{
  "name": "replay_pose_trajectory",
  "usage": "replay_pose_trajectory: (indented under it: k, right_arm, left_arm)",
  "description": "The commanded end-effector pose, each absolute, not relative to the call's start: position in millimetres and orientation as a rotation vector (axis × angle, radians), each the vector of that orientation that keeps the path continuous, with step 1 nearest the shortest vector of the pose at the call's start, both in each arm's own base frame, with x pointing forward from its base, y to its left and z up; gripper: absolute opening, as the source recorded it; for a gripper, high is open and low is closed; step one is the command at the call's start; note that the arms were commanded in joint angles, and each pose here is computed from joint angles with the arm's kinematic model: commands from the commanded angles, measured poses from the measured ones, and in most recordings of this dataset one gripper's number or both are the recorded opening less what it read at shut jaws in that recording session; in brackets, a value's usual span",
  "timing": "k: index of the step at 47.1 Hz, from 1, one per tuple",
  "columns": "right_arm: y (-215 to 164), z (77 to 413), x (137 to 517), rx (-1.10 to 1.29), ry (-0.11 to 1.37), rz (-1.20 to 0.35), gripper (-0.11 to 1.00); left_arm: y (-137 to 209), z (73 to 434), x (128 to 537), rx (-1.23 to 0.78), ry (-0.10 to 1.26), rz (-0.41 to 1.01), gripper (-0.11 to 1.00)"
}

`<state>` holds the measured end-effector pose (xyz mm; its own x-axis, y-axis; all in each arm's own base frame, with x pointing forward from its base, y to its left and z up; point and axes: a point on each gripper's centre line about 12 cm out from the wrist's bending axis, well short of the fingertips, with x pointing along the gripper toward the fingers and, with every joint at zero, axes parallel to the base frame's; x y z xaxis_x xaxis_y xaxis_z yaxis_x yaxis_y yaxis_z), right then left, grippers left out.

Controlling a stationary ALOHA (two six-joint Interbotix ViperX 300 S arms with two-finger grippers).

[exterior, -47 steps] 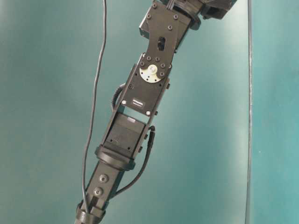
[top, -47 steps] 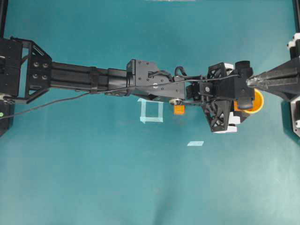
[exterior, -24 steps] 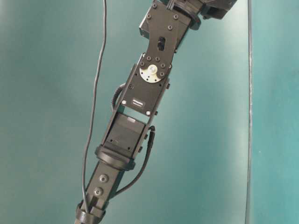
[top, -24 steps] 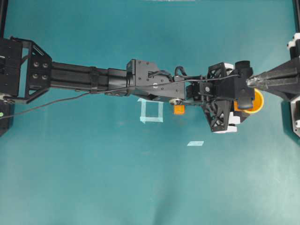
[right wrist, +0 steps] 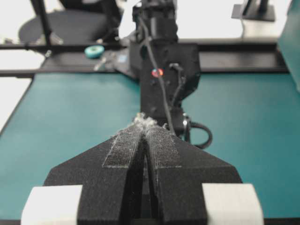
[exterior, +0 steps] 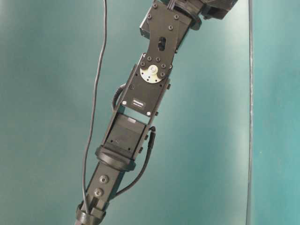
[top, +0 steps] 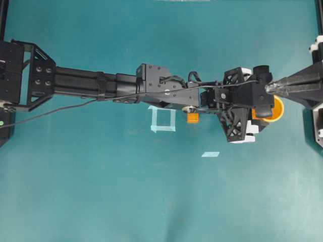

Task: Move the cup to the right with left arm.

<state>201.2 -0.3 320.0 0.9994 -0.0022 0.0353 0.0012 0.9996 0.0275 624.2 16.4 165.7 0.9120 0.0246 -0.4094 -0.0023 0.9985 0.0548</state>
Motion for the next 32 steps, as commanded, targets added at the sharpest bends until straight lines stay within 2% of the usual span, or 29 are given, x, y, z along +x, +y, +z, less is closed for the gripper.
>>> replay_pose_trajectory:
  k: [1,32]
  right_arm:
    - [0.1,334.3,202.0,0.026,-0.072,0.000,-0.01]
    - [0.1,334.3,202.0,0.026,-0.072,0.000,-0.01]
  left_arm:
    - [17.4,191.6,626.9,0.054,0.369,0.017,0.65]
    - [16.4,191.6,626.9,0.054,0.369,0.015,0.65]
